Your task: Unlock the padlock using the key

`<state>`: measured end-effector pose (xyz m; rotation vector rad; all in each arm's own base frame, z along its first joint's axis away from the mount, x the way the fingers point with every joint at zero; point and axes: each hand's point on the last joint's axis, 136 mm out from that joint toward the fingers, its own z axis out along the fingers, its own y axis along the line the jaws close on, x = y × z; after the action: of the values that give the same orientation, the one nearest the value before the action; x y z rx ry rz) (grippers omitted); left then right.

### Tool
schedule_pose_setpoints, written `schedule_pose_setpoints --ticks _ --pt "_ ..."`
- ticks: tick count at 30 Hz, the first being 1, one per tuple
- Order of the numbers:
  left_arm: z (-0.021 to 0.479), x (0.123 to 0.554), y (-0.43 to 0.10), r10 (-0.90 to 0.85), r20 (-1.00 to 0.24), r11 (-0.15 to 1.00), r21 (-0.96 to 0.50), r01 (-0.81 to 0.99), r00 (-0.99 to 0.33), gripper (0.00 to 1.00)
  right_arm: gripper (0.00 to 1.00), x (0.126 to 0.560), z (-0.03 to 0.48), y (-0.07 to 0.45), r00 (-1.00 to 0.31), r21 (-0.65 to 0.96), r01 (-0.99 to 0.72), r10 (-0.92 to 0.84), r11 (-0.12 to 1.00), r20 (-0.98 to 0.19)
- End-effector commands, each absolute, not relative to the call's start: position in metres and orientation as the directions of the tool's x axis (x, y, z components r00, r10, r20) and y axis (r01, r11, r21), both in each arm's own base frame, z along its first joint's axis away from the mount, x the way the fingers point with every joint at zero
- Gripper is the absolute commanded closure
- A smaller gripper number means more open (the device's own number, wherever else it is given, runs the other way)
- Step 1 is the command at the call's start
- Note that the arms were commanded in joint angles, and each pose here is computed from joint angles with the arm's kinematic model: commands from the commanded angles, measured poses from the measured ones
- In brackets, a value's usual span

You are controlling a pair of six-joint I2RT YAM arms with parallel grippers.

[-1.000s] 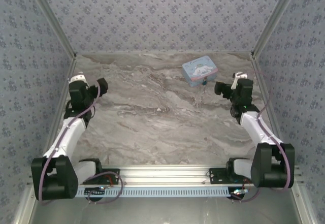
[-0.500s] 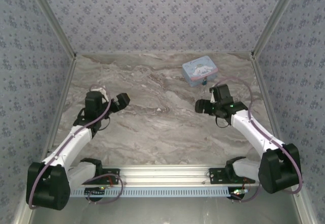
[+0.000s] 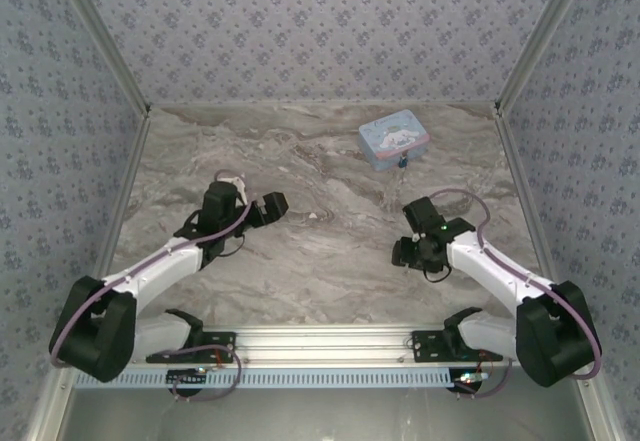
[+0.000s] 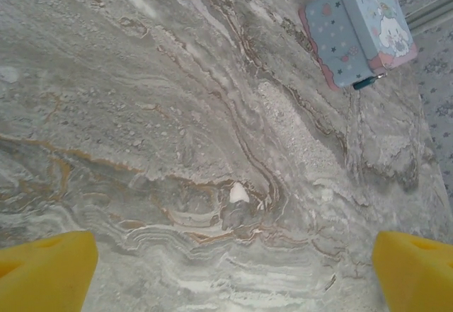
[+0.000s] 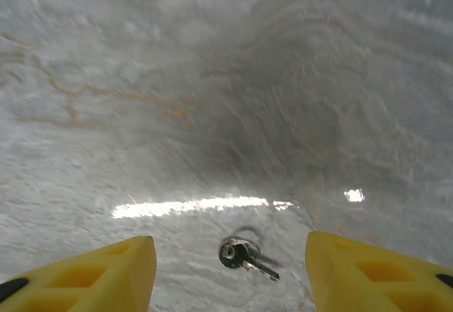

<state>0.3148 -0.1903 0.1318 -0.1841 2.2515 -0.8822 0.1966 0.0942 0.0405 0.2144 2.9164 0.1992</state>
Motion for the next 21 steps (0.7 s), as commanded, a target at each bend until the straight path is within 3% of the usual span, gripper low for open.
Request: schedule_pose_setpoints --ticks 1,9,21 --pt "0.160 0.329 -0.202 -0.383 -0.603 0.732 -0.660 0.169 -0.700 0.01 0.49 0.189 0.036 0.094 -0.968 0.145 0.157 0.181 0.977 -0.173" --pt "0.156 0.331 -0.207 -0.377 -0.593 0.736 -0.658 0.158 -0.712 0.01 0.59 0.189 0.030 0.096 -0.976 0.106 0.143 0.158 0.984 -0.150" --pt "0.154 0.330 -0.202 -0.372 -0.597 0.758 -0.638 0.139 -0.711 0.01 0.64 0.186 0.021 0.095 -0.977 0.066 0.167 0.174 0.984 -0.120"
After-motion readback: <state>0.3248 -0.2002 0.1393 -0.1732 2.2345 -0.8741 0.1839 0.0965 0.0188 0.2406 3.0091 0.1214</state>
